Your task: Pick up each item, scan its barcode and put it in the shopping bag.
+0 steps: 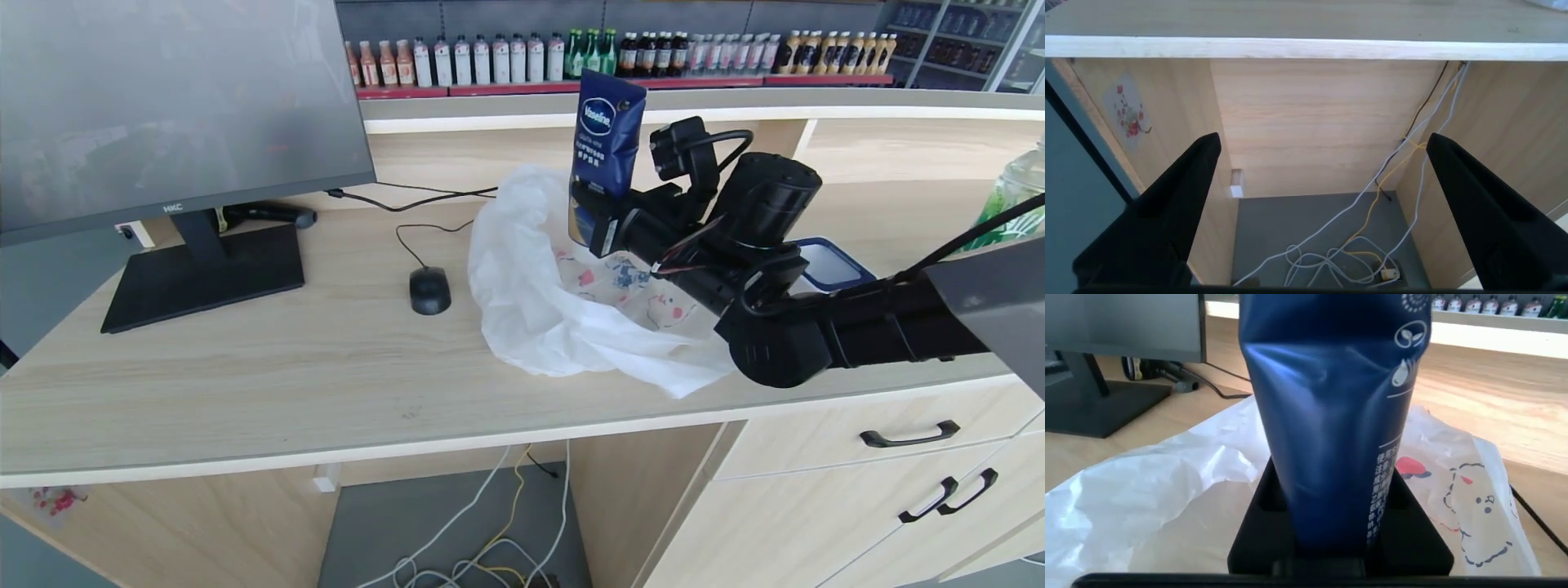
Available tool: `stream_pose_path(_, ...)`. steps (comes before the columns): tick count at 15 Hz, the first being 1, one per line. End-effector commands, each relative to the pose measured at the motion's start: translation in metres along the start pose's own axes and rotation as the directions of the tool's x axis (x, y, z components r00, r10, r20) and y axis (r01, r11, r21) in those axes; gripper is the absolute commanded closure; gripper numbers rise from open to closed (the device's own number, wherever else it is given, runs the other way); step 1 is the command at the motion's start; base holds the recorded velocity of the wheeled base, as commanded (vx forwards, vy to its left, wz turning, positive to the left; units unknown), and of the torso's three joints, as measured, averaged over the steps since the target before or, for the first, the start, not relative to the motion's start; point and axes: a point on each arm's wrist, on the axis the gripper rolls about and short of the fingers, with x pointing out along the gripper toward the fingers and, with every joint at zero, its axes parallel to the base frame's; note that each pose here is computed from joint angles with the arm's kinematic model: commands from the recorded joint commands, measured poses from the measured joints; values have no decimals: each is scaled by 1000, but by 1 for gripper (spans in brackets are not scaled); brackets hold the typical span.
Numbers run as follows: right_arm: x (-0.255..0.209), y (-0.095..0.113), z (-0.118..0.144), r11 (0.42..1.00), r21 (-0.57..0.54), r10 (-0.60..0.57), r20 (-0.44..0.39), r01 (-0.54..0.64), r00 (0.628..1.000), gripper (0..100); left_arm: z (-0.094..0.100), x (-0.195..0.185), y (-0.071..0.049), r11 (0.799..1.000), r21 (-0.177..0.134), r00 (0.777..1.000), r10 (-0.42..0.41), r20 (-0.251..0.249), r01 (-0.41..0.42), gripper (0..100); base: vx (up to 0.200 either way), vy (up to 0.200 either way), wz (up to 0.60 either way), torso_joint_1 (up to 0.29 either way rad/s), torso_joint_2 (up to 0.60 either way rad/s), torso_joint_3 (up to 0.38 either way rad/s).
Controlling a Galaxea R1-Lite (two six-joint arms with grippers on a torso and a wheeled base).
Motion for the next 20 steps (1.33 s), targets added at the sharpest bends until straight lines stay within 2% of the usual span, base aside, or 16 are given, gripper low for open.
stream_pose_path(1,3,5,-13,1000,6,10,-24,-10,1000,100,0,0,0,1000,0,1000,0,1,0,0,0,0,0,0,0,0)
stream_pose_path(11,7,6,-43,1000,24,10,-81,-8,997,100,0,0,0,1000,-2,1000,0,1,0,0,0,0,0,0,0,0)
stream_pose_path(20,8,7,-53,998,66,9,-102,-2,995,100,0,0,0,1000,-2,1000,0,1,0,0,0,0,0,0,0,0)
